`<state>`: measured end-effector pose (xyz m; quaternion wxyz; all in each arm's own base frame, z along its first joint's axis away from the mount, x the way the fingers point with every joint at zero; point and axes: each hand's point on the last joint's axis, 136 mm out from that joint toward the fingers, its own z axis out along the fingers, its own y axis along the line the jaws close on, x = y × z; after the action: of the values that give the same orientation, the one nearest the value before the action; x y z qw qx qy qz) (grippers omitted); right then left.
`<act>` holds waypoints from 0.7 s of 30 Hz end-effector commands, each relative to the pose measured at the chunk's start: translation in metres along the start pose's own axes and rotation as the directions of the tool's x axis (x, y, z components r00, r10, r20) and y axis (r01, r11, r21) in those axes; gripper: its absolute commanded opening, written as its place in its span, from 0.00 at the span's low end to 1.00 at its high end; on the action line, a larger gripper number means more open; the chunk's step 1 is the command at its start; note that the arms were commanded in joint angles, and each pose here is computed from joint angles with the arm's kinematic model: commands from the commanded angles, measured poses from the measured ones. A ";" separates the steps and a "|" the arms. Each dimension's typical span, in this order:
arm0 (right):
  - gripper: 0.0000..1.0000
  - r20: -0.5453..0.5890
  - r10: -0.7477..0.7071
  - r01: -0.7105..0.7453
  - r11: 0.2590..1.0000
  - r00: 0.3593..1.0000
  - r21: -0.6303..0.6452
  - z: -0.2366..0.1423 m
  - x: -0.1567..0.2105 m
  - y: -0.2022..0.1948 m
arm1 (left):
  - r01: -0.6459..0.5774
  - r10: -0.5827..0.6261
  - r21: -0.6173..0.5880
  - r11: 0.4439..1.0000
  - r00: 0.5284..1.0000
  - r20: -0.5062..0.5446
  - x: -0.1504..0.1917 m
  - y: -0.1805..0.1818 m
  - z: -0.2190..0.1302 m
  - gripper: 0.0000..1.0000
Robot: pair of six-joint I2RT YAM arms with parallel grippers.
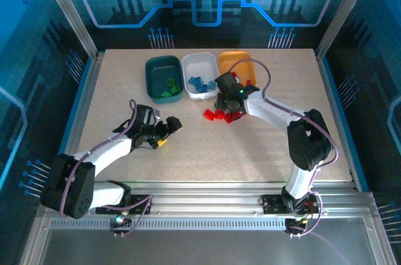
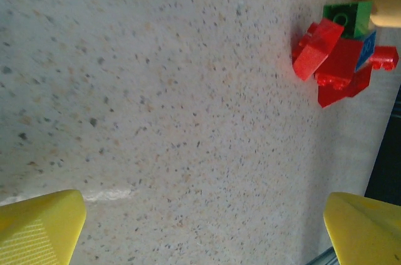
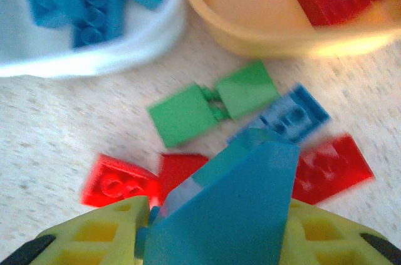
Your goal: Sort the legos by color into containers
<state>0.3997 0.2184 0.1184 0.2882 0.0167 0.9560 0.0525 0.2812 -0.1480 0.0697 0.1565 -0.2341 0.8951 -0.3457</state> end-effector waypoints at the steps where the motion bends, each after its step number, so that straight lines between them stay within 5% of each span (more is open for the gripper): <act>1: 0.42 0.054 -0.093 0.096 0.994 0.994 -0.057 0.011 -0.032 0.028 | -0.007 0.007 -0.021 1.000 1.000 0.000 -0.005 0.000 -0.005 0.99; 12: 0.47 0.029 -0.172 0.173 0.982 0.985 -0.070 0.063 -0.074 0.048 | -0.001 0.001 0.001 1.000 1.000 -0.028 0.005 -0.001 -0.011 0.99; 16: 0.62 0.034 -0.179 0.181 0.980 0.983 -0.078 0.060 -0.088 0.055 | -0.006 0.006 0.018 1.000 1.000 -0.022 0.005 -0.005 -0.014 0.99; 21: 0.66 0.084 -0.178 0.185 0.979 0.980 -0.088 0.034 -0.098 0.057 | -0.009 0.009 0.029 1.000 1.000 -0.012 0.003 -0.009 -0.016 0.99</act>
<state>0.5062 0.2739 0.1234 0.3162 -0.0754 0.9434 0.0655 0.2756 -0.1448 0.0785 0.1537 -0.2367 0.8934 -0.3496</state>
